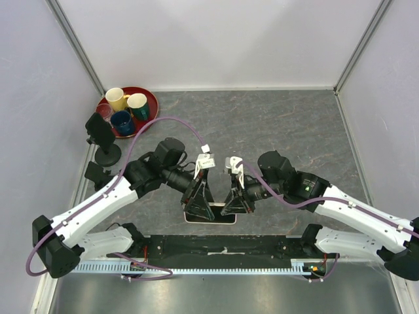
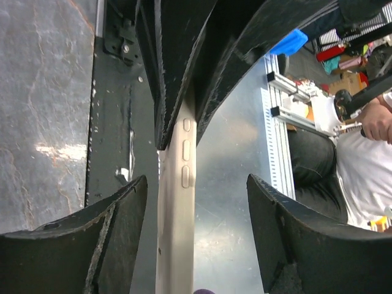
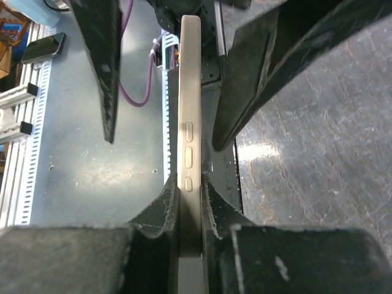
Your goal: Place the phone on the phone stand
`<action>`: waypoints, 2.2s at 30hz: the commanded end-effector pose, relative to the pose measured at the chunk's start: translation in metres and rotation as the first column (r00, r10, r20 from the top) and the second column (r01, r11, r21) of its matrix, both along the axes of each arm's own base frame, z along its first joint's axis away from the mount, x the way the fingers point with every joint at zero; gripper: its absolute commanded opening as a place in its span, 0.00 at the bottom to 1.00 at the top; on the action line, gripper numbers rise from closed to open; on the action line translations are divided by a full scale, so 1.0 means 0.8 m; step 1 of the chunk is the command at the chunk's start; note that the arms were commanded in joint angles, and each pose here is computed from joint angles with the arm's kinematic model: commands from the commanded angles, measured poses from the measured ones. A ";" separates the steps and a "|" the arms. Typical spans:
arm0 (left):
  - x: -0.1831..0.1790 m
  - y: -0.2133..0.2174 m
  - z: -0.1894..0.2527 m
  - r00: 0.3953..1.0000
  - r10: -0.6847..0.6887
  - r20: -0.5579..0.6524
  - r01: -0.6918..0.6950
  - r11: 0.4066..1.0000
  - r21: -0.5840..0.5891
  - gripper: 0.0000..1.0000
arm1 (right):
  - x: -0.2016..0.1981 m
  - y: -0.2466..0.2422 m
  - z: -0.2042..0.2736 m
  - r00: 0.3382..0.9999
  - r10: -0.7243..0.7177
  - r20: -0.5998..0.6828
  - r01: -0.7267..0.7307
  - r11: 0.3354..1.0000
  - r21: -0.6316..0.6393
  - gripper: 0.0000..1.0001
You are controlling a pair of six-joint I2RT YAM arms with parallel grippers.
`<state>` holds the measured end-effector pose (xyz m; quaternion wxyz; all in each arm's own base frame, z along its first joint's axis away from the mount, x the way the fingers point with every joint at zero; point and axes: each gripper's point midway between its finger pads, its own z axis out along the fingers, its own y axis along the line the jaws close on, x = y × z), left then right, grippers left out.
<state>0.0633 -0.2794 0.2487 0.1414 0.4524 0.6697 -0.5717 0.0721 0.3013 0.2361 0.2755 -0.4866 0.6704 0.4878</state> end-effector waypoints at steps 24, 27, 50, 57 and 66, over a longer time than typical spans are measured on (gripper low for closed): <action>0.081 0.014 0.108 0.750 0.587 0.303 -0.404 0.771 -0.493 0.02 | 0.063 -0.001 0.085 0.902 -0.411 -0.129 0.430 0.844 0.320 0.91; 0.092 0.025 0.138 0.700 0.695 0.164 -0.475 0.625 -0.619 0.02 | 0.066 -0.005 0.092 0.887 -0.432 -0.167 0.462 0.804 0.373 0.95; 0.091 0.040 0.191 0.756 0.597 -0.268 -0.517 0.294 -0.804 0.02 | 0.053 0.047 0.107 0.915 -0.194 -0.354 0.368 0.764 0.531 0.41; 0.090 0.044 0.188 0.756 0.593 -0.277 -0.514 0.276 -0.812 0.02 | 0.054 0.052 0.119 0.919 -0.170 -0.357 0.357 0.745 0.564 0.45; 0.104 0.035 0.174 0.714 0.640 -0.284 -0.598 0.346 -0.723 0.18 | 0.063 0.063 0.100 0.919 -0.207 -0.337 0.362 0.783 0.505 0.00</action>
